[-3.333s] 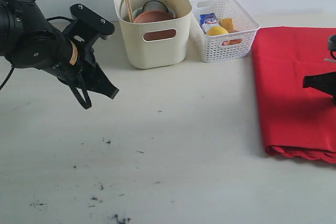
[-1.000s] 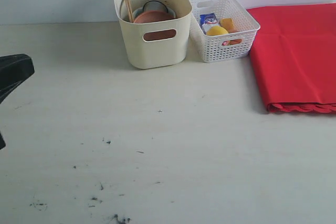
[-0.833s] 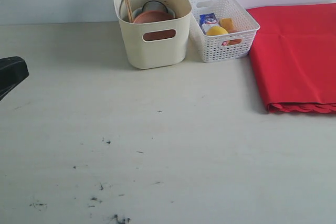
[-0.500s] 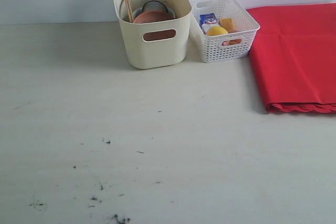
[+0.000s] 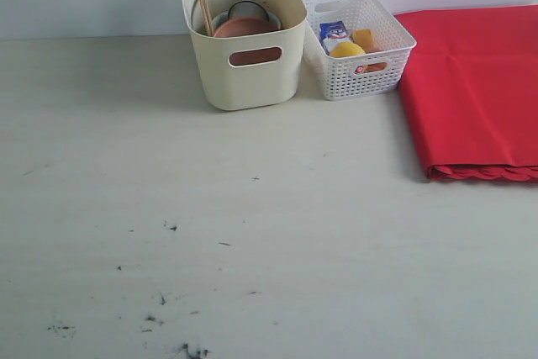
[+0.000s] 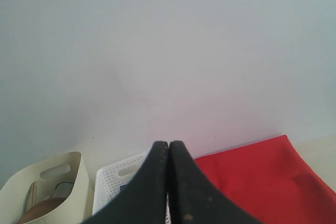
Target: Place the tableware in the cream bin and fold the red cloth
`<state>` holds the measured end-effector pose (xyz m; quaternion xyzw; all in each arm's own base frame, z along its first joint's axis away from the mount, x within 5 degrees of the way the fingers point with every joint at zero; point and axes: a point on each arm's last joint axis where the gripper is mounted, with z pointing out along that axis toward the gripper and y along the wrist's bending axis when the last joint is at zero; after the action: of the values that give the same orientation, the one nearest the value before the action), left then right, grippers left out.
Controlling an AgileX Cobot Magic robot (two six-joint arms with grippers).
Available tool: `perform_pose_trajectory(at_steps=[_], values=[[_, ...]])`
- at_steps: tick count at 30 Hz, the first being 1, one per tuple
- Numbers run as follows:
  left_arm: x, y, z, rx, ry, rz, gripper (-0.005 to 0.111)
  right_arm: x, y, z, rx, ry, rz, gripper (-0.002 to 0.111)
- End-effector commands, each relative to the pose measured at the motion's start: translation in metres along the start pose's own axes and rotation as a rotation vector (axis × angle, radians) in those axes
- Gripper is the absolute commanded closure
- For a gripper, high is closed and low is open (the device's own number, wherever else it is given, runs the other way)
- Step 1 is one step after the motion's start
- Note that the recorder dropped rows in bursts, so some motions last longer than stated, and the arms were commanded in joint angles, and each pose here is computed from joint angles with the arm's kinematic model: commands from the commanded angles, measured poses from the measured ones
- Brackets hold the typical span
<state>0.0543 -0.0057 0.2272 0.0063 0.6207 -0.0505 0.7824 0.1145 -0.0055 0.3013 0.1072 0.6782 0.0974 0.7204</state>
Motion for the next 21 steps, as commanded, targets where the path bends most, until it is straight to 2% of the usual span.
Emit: perform_pose_trajectory(at_steps=[1,4,10,21], values=[[0.012,0.005,-0.001,-0.056,0.118,-0.016,0.106,0.001,0.0,-0.001,-0.002,0.0,-0.005,0.108],[0.021,0.005,-0.003,-0.063,0.22,-0.017,0.106,0.001,0.0,-0.001,-0.002,0.0,-0.005,0.108],[0.026,0.005,-0.004,-0.06,0.275,0.014,0.106,0.001,0.0,-0.001,-0.001,0.0,-0.001,0.108],[0.026,0.006,-0.004,-0.06,0.282,0.016,0.106,0.001,0.0,-0.001,-0.002,0.0,-0.005,0.108]])
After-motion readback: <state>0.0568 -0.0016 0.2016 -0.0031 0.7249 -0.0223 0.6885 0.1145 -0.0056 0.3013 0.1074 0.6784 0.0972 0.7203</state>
